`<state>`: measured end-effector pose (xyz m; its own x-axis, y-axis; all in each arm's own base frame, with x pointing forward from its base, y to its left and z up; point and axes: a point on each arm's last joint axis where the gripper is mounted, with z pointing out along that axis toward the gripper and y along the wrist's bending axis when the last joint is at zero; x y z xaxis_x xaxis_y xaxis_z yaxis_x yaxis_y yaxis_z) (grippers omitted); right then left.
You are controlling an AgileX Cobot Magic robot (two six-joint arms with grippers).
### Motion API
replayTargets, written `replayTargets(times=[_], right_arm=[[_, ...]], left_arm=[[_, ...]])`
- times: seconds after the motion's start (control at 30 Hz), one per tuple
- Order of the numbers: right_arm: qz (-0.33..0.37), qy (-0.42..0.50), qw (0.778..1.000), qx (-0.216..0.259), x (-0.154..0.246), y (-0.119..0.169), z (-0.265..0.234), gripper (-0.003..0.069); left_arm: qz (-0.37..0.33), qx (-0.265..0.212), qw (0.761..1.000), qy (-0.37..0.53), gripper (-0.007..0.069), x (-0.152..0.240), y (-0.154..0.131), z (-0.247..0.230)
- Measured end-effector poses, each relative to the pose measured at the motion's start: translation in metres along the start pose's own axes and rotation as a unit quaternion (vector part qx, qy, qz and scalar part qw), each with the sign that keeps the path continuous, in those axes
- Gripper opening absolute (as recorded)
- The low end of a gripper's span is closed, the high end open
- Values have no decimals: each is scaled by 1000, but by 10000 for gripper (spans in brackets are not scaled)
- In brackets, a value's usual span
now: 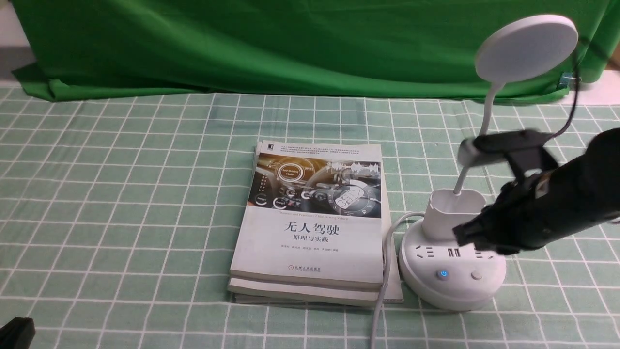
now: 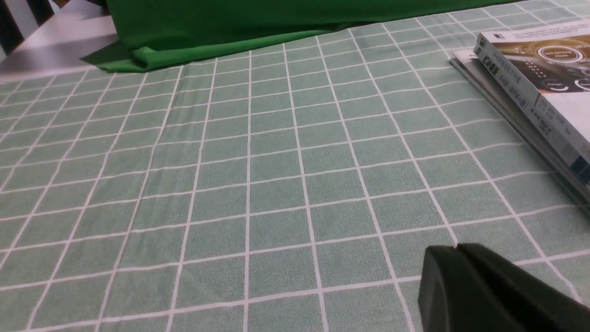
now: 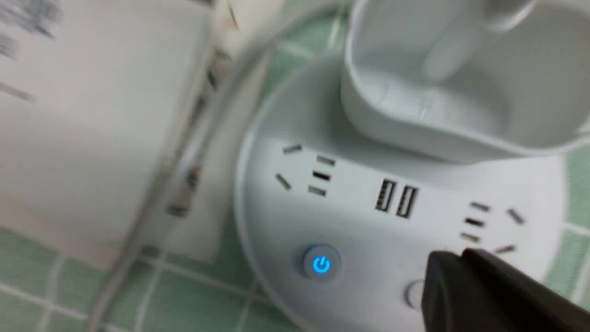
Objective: Turn off the desk lamp on the blue coffee tablecloth by hand.
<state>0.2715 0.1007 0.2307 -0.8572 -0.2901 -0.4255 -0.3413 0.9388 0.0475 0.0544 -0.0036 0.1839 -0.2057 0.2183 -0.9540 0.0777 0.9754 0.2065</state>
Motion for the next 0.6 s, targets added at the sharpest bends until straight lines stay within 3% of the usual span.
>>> replayTargets(times=[0.27,0.6], right_arm=[[13,-70,997,-3,37,3,-64,34],[17,-141,990,-8,104,4,-98,45]], left_arm=[[0,0,1000,0,0,0,0,0],[0,0,1000,0,0,0,0,0]])
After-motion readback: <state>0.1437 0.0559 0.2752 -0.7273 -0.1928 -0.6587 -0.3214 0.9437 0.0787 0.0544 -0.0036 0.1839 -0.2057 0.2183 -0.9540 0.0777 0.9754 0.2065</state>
